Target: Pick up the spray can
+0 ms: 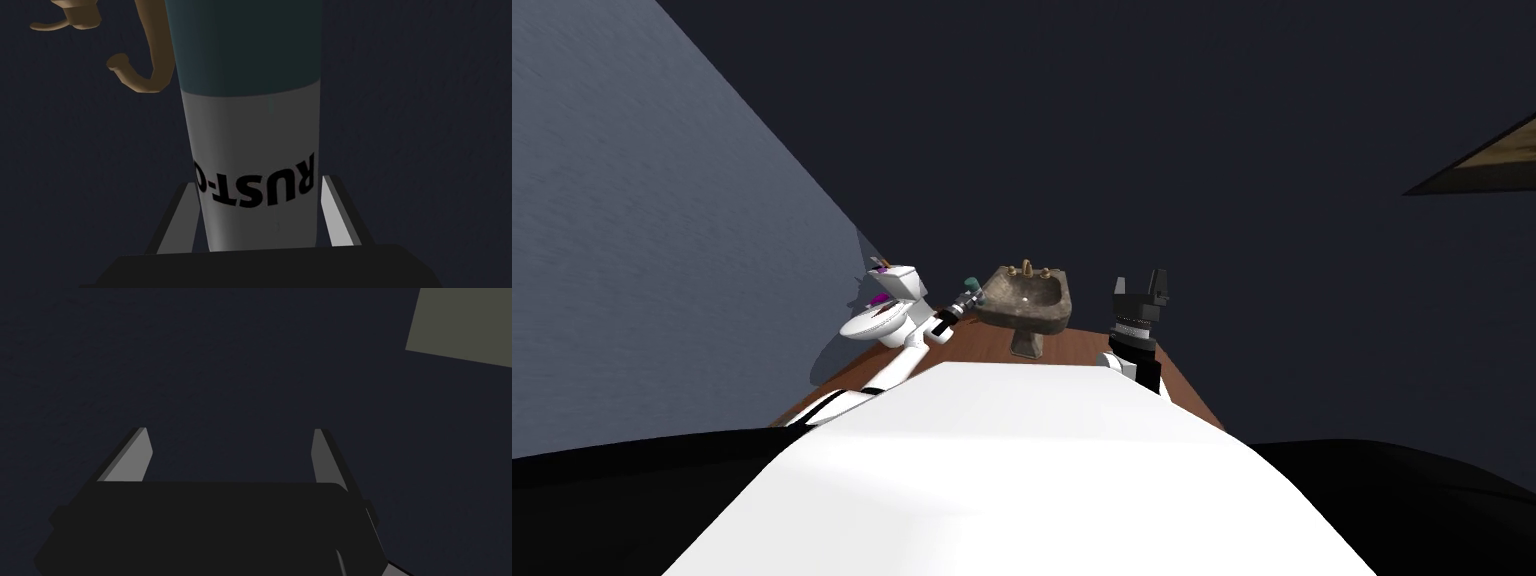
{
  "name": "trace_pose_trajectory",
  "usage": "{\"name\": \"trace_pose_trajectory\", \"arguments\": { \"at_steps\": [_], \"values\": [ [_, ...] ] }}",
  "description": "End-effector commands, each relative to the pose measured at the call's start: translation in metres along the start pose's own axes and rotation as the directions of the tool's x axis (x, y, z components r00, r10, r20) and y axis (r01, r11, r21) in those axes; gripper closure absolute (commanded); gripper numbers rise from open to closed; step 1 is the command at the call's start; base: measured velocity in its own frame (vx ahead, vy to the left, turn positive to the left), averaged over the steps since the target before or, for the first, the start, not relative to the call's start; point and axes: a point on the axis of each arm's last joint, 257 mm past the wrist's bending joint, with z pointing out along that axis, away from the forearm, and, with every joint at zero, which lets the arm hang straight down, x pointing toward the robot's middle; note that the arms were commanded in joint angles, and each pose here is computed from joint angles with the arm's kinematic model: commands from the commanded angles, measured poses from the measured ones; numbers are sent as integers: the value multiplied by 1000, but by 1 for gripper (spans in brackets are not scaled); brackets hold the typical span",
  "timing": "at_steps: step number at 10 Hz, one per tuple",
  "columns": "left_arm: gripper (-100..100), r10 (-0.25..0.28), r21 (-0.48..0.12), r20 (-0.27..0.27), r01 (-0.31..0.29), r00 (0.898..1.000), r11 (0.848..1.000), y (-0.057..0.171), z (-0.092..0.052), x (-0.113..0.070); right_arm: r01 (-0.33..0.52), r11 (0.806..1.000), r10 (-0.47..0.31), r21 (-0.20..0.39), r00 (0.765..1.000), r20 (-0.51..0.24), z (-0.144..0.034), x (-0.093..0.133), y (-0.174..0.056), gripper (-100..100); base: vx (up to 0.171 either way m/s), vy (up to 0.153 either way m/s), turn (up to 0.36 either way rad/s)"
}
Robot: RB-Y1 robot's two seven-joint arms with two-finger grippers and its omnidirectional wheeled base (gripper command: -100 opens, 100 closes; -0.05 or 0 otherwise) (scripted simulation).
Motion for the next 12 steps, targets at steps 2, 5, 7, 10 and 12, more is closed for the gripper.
{"name": "trace_pose_trajectory", "arguments": {
  "at_steps": [2,5,7,10,12],
  "values": [
    [100,-7,-9,-19,7,1000,1000,-4,-18,9,0,1000,0,0,1000,0,0,0,0,0,82,2,46],
    [100,8,-14,-11,-8,1000,1000,-9,-29,-1,0,1000,0,0,1000,0,0,0,0,0,28,2,22],
    [100,3,7,-1,-3,1000,1000,-24,-40,-4,0,1000,0,0,1000,0,0,0,0,0,79,0,43],
    [100,15,-11,-12,-15,1000,1000,-27,-60,-5,0,1000,0,0,1000,0,0,0,0,0,63,5,52],
    [100,17,12,14,-17,1000,1000,-40,-62,-19,0,1000,0,0,1000,0,0,0,0,0,40,-1,-6]
  ]
}}
